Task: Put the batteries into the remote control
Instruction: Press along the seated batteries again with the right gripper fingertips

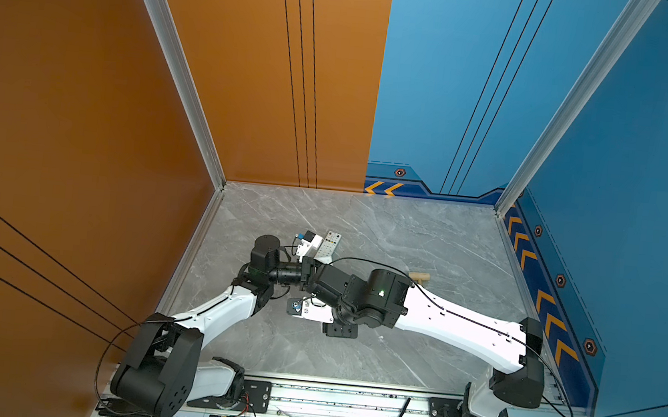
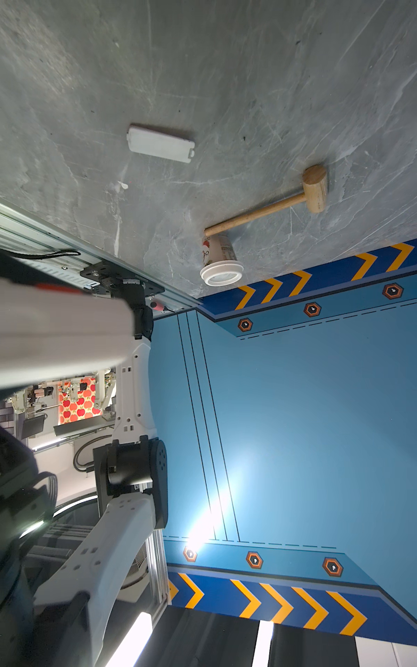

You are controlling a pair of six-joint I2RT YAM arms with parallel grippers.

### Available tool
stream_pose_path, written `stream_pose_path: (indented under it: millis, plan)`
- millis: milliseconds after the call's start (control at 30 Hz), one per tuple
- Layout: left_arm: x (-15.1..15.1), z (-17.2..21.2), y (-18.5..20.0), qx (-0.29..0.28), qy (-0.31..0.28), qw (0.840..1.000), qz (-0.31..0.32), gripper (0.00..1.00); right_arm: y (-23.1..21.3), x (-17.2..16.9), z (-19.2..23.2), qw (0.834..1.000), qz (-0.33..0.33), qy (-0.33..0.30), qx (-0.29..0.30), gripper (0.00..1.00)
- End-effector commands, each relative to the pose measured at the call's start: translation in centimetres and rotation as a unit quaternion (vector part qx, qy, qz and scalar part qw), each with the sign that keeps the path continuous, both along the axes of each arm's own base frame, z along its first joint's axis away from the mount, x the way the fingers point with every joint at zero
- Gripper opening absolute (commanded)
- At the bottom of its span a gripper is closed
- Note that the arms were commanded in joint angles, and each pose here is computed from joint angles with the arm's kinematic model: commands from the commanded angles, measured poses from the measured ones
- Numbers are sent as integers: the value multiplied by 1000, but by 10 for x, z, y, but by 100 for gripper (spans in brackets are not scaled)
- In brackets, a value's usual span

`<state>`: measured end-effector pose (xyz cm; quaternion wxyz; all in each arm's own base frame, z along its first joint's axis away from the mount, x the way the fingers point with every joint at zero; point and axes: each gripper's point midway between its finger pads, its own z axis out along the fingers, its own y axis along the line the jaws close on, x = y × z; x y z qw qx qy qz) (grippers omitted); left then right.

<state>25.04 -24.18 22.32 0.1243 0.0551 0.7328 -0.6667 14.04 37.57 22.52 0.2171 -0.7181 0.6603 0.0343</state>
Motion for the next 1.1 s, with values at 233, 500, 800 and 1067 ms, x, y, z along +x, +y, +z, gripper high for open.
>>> stream_pose_path:
  millis: [233, 500, 800, 1067]
  plan:
    - [5, 12, 0, -9, -23, 1000, 0, 0, -8, -7, 28, 1000, -14, 1, 23, 46]
    - [3, 12, 1, -9, -23, 1000, 1, 0, -31, -3, 10, 1000, -11, -5, -28, 39]
    - [1, 11, 2, -9, -22, 1000, 3, 0, -32, 7, -1, 999, -12, 0, -44, 32]
    - [0, 11, 3, -9, -22, 1000, 4, 0, -24, 4, -4, 999, -6, 10, -42, 31]
